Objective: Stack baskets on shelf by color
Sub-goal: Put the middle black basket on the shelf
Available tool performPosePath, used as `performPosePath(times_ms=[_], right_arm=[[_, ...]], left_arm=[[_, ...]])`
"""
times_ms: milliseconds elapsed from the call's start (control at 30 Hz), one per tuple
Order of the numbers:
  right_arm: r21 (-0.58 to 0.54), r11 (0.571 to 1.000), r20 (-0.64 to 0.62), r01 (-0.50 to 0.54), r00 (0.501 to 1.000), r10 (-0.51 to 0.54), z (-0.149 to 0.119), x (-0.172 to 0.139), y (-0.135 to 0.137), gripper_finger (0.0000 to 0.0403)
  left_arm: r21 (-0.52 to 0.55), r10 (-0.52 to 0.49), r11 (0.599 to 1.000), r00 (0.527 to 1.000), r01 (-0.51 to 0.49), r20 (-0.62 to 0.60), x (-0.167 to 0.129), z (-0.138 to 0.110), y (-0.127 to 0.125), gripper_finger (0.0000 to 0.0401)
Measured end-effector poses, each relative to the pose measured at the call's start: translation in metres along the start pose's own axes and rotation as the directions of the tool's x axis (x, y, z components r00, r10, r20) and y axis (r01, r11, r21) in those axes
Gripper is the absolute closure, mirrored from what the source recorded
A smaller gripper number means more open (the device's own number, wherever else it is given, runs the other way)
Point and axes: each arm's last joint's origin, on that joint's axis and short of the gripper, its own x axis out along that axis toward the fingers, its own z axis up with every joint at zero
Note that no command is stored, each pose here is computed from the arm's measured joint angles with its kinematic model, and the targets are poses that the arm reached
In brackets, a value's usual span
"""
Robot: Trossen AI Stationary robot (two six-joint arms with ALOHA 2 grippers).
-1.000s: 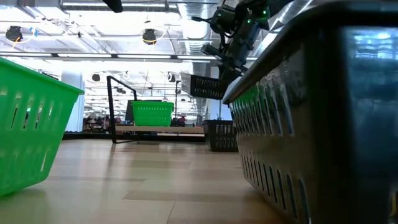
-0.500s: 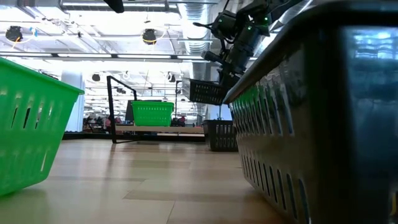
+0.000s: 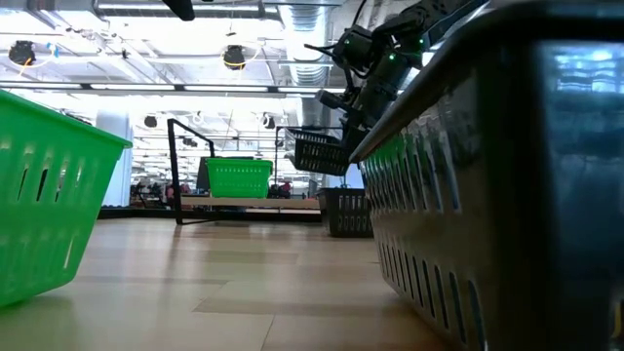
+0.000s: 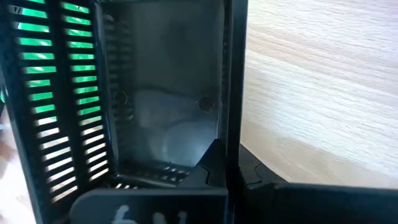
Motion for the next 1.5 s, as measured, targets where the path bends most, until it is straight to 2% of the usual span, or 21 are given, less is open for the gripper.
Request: performPosePath(times_ms=[433,700,867,1233,1500], right_arm=[[-0.028,0.999,-0.030,0.036,0.999,-0.036,-0.001,0.001,-0.005,0.0400],[-0.033,0.999,-0.143,0.043,0.989,-0.047,-0.014,0.040,-0.010,0.0400],[-0.047,0.999,-0.144,0.019,0.989,-0.025,-0.019,0.046,-0.005,0.0399],[-0.004,0.999,-0.052,0.036,0.998,-0.037,0.006,0.027,-0.017,0.0400],[0.002,0.999,-0.050,0.034,0.998,-0.034,0.007,0.027,-0.018,0.0399]], left_arm=[[-0.024,0.003,1.000,1.000,-0.003,0.016,0.000,0.001,0.000,0.0271],[-0.028,0.005,1.000,1.000,-0.004,0.024,0.001,0.002,0.000,0.0271],[-0.028,0.004,1.000,1.000,-0.004,0.023,0.001,0.002,0.000,0.0271],[-0.035,0.006,0.999,1.000,-0.006,0.019,0.002,0.004,0.001,0.0271],[-0.040,0.010,0.999,1.000,-0.009,0.018,0.003,0.007,0.001,0.0271]])
